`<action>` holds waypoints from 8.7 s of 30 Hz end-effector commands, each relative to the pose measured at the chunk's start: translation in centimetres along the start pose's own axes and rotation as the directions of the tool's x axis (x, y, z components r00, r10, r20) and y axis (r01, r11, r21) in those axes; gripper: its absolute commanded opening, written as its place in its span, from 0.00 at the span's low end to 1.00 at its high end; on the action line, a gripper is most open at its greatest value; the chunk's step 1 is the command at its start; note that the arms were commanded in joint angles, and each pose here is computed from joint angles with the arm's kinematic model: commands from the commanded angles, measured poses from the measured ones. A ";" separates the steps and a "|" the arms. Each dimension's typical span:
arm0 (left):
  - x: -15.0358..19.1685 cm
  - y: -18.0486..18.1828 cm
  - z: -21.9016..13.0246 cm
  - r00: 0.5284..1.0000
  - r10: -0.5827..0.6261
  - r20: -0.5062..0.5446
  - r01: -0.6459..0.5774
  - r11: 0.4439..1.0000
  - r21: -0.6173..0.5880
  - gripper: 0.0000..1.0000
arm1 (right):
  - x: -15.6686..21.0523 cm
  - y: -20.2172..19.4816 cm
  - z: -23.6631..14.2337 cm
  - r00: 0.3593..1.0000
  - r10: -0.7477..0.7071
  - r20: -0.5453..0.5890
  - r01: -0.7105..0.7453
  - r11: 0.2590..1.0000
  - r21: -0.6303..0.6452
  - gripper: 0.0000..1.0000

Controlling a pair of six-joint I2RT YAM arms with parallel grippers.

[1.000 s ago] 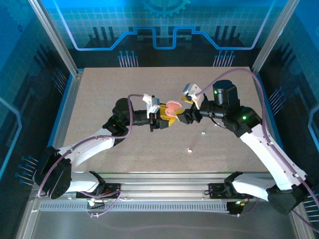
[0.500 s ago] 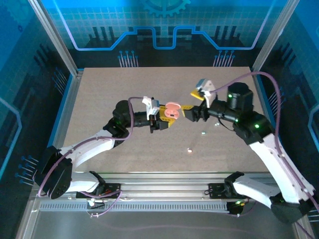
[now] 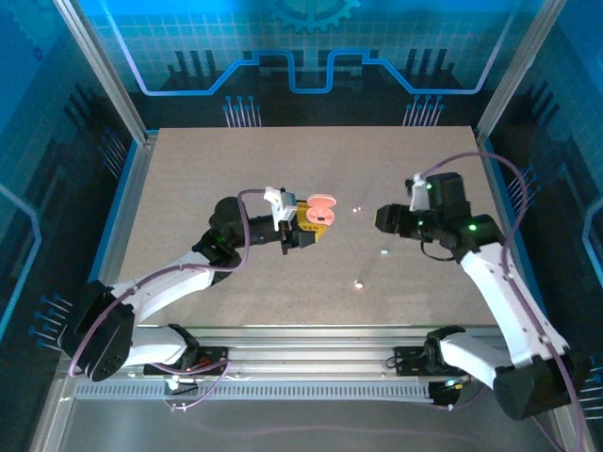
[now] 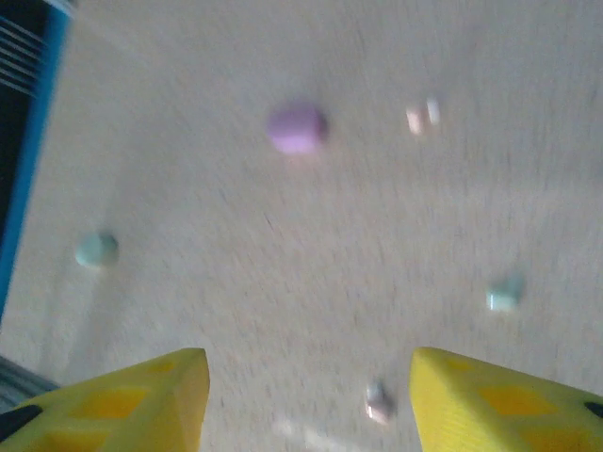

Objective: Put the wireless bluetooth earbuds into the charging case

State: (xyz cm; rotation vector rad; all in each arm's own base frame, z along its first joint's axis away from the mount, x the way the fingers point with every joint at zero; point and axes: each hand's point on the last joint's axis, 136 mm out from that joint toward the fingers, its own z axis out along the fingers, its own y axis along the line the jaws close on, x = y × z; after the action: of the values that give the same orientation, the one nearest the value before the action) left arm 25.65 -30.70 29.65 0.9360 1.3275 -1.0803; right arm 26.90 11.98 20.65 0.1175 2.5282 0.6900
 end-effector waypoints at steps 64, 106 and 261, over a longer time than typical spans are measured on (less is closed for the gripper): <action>-1.5 -0.5 -0.6 0.998 0.058 0.032 -0.057 0.998 -0.017 0.33 | 12.0 -0.7 15.3 0.935 0.252 -0.250 -0.228 0.966 0.123 0.40; -1.6 -0.8 -0.8 0.998 0.057 0.034 -0.056 0.998 -0.015 0.33 | 11.8 1.3 17.7 0.931 0.053 -0.361 -0.023 0.996 0.088 0.38; 0.0 2.2 -0.5 0.988 0.144 -0.057 -0.153 0.965 -0.212 0.34 | -1.5 18.3 -5.2 0.959 -0.028 -0.284 -0.218 0.568 -0.793 0.21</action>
State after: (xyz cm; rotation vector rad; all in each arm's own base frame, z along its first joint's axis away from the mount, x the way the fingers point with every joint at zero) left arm 27.29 -29.23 28.14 0.8865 1.4126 -0.8252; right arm 24.43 24.85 32.47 -0.1869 2.2086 1.9807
